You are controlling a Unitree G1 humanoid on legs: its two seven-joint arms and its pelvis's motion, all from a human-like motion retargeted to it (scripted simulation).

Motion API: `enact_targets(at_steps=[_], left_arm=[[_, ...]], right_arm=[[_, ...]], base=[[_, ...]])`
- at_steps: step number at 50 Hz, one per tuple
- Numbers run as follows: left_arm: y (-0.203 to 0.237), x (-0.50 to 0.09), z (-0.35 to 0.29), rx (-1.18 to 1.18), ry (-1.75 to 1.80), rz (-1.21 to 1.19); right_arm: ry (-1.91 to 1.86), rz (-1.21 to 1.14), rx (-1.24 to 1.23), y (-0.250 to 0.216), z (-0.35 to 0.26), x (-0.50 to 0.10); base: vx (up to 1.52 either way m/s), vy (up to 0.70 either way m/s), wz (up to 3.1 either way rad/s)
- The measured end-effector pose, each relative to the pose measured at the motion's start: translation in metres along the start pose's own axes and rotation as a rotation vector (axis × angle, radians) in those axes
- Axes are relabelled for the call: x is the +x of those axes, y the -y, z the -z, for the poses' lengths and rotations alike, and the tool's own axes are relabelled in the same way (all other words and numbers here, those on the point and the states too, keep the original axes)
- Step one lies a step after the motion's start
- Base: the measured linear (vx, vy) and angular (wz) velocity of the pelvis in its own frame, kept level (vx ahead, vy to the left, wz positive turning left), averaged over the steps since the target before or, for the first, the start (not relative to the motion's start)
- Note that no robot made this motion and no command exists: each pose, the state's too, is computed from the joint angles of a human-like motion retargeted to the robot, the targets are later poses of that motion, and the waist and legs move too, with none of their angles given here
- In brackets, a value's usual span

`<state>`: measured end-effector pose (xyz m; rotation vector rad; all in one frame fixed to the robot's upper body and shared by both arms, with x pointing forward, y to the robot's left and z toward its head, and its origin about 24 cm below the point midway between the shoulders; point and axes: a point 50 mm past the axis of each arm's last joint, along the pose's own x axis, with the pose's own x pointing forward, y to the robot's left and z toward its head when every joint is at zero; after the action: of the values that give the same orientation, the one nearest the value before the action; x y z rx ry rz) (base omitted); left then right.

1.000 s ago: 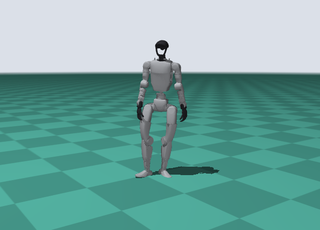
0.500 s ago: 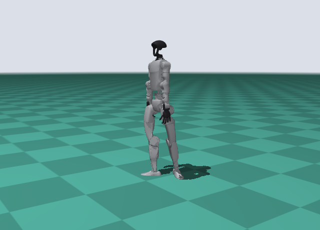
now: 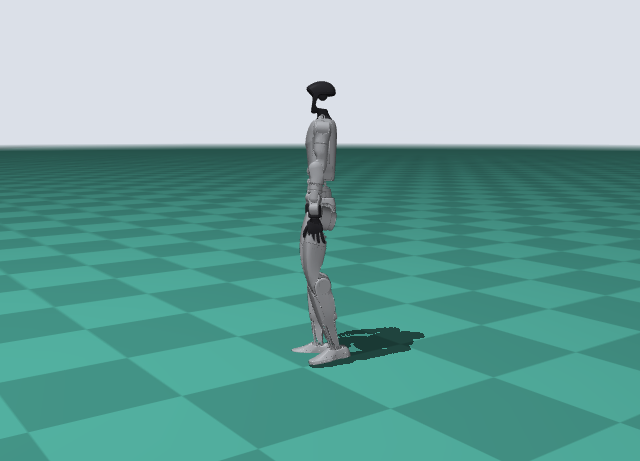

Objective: In place motions

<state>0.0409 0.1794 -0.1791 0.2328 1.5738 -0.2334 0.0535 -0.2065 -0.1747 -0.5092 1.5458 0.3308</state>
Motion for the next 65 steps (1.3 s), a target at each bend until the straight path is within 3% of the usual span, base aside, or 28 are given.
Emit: enact_targets(at_steps=[17,46,65], left_arm=[[0.016,-0.002,0.064,-0.126,-0.220,0.041],[-0.003,0.000,0.029,-0.160,-0.067,0.024],[0.001,0.001,-0.001,-0.066,0.056,-0.011]], right_arm=[[-0.089,-0.087,0.017,-0.039,0.025,0.002],[0.029,-0.077,-0.046,-0.032,-0.011,0.001],[-0.191,0.008,0.009,-0.015,0.056,-0.001]], base=[[0.17,0.02,-0.63],[0.01,-0.01,-0.02],[-0.08,0.00,1.46]])
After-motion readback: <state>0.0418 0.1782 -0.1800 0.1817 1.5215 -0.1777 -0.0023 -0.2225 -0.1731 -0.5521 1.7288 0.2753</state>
